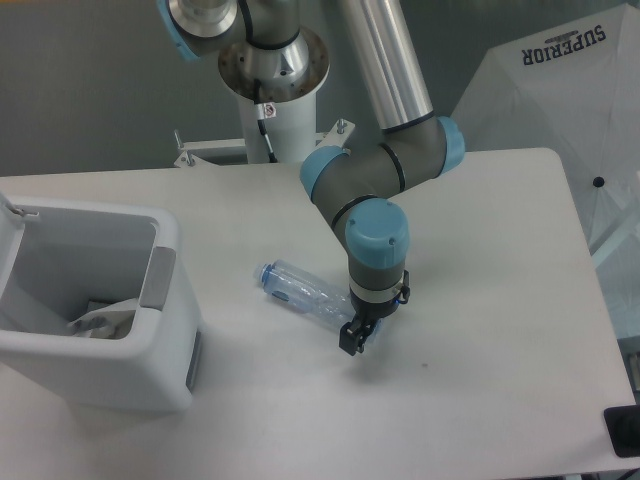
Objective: Place the trash in the trash can
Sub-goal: 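Close the gripper on the bottle's cap end and tilt it upward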
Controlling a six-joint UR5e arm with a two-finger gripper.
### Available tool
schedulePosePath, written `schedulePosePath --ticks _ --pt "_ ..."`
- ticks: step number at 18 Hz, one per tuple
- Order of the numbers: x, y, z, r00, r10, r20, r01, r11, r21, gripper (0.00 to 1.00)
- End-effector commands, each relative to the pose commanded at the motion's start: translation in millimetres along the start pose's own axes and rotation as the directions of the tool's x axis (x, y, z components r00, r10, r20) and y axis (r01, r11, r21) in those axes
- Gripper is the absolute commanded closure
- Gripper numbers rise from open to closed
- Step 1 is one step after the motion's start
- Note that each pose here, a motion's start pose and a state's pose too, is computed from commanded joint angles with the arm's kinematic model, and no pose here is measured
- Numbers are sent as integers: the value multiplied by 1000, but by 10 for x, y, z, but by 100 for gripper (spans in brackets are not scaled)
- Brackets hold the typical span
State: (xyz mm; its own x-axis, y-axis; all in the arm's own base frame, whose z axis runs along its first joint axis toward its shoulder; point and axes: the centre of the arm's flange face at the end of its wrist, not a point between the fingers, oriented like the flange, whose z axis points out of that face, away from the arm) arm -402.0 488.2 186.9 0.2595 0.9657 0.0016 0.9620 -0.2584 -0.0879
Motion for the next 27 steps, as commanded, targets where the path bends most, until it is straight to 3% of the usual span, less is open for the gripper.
schedulePosePath --ticks 7,19,27 --pt "-5 11 21 1000 2 3 -2 1000 -4 9" --pt "6 6 -45 1000 9 -4 -9 1000 8 43" --pt "73 -74 -373 999 26 -30 -24 997 67 43"
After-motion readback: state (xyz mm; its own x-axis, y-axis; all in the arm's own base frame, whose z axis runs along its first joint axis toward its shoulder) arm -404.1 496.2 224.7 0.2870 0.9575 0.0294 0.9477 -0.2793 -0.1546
